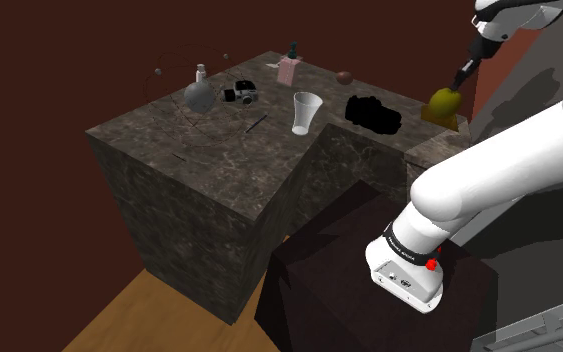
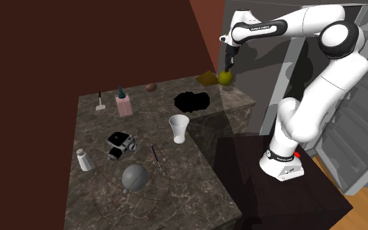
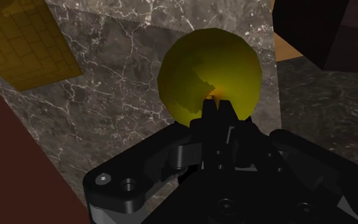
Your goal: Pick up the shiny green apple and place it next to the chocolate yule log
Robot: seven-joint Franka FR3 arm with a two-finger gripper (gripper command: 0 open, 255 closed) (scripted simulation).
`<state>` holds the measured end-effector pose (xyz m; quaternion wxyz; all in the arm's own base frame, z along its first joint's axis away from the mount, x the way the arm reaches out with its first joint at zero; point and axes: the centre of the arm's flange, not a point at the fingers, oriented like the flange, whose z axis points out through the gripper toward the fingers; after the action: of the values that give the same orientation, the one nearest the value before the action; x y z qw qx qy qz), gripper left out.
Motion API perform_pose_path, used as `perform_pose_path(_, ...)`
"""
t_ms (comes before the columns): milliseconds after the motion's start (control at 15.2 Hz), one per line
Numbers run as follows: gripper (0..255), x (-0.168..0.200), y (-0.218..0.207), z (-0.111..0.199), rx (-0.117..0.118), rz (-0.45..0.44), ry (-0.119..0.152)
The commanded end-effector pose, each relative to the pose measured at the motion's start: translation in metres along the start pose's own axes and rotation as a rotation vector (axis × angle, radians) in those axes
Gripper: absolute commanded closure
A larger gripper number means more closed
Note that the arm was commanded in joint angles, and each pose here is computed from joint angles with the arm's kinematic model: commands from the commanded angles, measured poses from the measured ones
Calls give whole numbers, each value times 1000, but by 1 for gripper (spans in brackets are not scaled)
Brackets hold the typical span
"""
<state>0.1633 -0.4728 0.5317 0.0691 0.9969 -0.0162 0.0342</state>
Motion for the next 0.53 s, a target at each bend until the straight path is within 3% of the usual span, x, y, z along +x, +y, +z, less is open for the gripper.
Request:
perform_pose_path(0, 255, -1, 0, 10, -1, 0, 0)
perform_pose_path(462, 255, -4, -6, 47, -1, 0, 0)
